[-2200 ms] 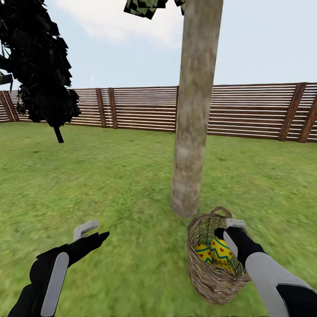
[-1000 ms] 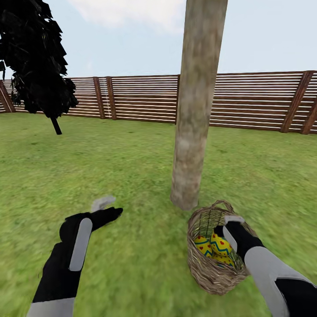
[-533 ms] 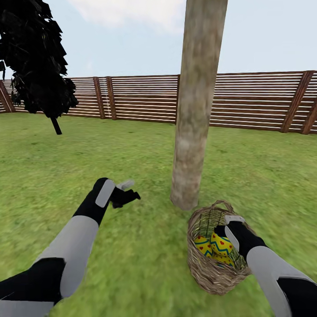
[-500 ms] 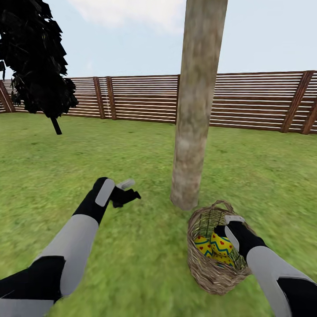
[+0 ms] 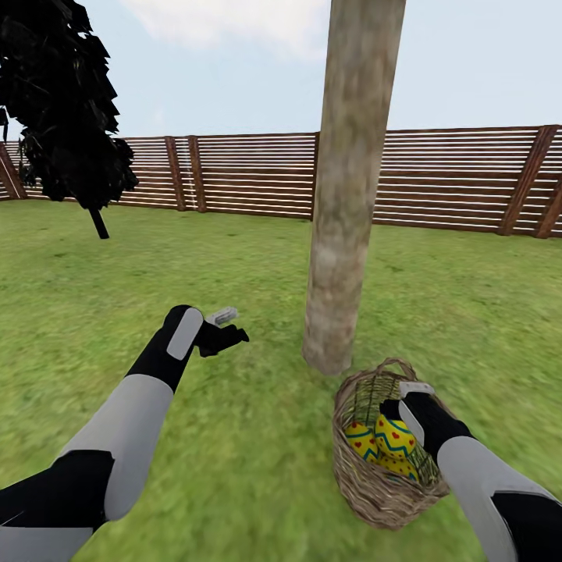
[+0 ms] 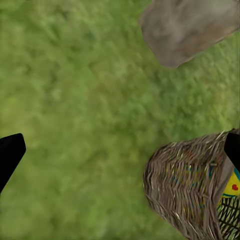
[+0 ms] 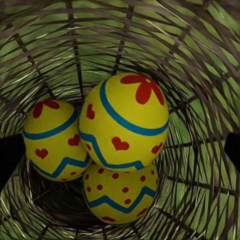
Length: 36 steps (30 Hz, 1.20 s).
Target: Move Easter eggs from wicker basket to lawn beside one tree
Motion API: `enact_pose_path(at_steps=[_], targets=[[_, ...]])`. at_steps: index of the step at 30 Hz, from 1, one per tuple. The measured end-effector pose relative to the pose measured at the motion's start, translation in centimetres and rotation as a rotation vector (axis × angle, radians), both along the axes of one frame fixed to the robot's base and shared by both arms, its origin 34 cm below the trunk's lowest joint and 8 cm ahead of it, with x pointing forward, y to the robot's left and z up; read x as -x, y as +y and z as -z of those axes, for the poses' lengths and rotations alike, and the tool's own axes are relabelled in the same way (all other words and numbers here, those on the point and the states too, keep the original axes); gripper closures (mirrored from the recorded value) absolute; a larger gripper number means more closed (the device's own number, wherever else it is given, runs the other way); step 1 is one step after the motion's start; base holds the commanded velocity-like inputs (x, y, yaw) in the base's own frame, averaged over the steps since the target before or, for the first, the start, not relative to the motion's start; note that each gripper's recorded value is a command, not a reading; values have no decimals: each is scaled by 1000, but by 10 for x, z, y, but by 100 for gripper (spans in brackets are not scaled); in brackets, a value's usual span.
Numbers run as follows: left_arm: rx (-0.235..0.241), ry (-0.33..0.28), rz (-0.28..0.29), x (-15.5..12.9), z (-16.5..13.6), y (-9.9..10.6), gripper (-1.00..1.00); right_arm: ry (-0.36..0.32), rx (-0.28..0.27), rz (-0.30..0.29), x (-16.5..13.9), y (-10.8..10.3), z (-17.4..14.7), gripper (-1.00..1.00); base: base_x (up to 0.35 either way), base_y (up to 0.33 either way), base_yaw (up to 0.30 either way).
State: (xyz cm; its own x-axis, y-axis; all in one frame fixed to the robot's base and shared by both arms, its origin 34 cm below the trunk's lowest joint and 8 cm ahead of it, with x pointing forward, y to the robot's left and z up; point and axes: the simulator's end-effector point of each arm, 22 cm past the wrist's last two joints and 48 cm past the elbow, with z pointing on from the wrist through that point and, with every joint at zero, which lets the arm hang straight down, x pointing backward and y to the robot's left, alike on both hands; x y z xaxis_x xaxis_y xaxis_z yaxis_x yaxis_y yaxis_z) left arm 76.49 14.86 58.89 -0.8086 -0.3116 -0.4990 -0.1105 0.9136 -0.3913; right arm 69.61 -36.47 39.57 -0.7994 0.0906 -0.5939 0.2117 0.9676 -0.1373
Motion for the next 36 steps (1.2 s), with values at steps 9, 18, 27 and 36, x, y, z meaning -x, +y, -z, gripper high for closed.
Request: enact_pose_path(at_steps=[9,18,27,36], targets=[[0,-1,0,0,0,0,-100,-1,3,0,0,-1,0,-100,61,0,0],[8,-14,-26,-8,7,2,-100,-20,7,2,-4,-2,6,-100,3,0,0],[7,17,-31,-12,33,3,-100,15,8,1,0,-3,29,-100,0,0,0],[7,55,-30,-13,60,3,-100,49,11,0,5,-3,52,-100,0,0,0]])
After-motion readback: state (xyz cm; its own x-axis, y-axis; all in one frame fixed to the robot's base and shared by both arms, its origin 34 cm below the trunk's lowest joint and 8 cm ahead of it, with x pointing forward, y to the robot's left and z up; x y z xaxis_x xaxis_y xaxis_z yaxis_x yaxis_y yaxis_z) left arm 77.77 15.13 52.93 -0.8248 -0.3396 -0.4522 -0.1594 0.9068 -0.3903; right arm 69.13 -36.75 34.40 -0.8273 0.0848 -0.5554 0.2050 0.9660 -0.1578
